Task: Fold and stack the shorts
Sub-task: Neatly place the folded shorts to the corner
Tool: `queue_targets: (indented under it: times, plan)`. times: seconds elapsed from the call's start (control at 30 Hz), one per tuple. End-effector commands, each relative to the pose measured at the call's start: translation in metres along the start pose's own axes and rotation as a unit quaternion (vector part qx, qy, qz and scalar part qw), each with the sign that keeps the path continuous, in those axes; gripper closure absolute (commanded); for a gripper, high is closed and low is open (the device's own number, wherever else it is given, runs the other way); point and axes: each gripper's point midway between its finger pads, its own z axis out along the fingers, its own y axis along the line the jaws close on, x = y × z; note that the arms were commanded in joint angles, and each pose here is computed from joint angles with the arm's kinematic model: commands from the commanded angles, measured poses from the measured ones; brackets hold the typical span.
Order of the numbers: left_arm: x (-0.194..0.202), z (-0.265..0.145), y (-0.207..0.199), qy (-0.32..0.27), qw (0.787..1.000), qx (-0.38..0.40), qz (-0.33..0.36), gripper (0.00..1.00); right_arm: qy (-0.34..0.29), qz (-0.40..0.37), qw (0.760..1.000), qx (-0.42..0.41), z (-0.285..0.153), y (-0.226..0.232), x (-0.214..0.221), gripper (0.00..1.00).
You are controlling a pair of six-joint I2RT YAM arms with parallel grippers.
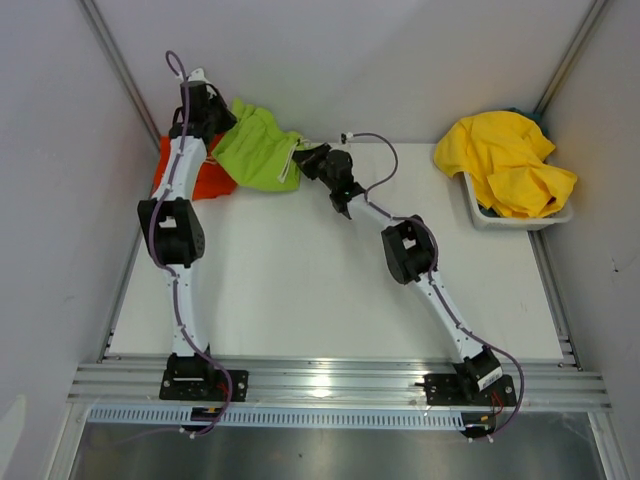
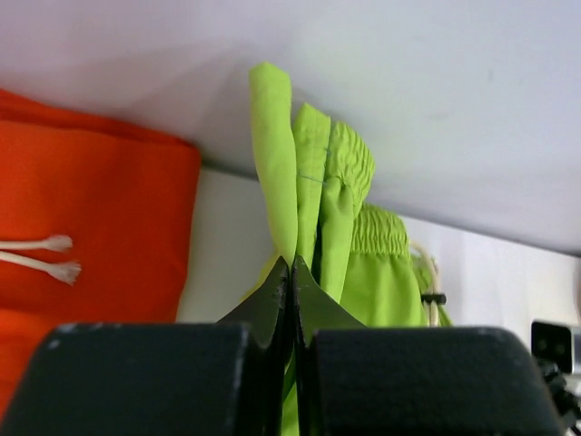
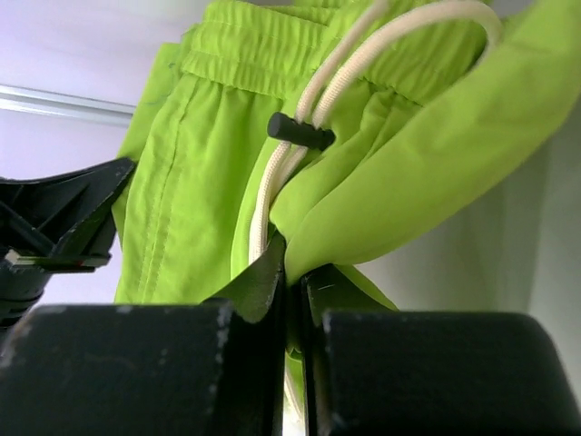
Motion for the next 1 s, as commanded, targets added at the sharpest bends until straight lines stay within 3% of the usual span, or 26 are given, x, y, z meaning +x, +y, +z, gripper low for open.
queue_targets:
  times: [0.0, 0.17, 0.47, 0.67, 0.73, 0.77, 0.97]
  plan:
    - [-0.058, -0.008, 0.009, -0.074, 0.997, -0.003, -0.009, 1.0, -0.077, 0.028, 0.994, -0.074, 0.008, 0.058, -0.012, 1.0]
    - [-0.072, -0.014, 0.027, -0.095, 0.995, -0.036, 0.001, 1.0, -0.097, 0.036, 0.992, -0.07, 0.011, 0.05, 0.005, 1.0]
    - [-0.059, -0.002, 0.069, -0.08, 0.996, -0.037, -0.033, 1.0, -0.129, 0.075, 0.988, -0.048, 0.017, 0.033, 0.019, 1.0]
    - [-0.008, 0.024, 0.081, -0.02, 0.998, -0.03, -0.056, 1.0, -0.111, 0.071, 0.991, -0.03, 0.016, 0.01, 0.021, 1.0]
    - [0.013, 0.03, 0.079, 0.003, 0.998, -0.022, -0.061, 0.98, -0.089, 0.055, 0.994, -0.027, 0.016, 0.012, 0.021, 1.0]
    - [0.017, 0.031, 0.078, 0.008, 0.998, -0.021, -0.059, 0.91, -0.085, 0.047, 0.995, -0.014, 0.014, 0.0, 0.017, 1.0]
    - [0.059, 0.035, 0.052, 0.063, 0.995, 0.026, -0.074, 0.76, -0.027, -0.008, 0.999, -0.021, 0.0, 0.021, -0.018, 1.0]
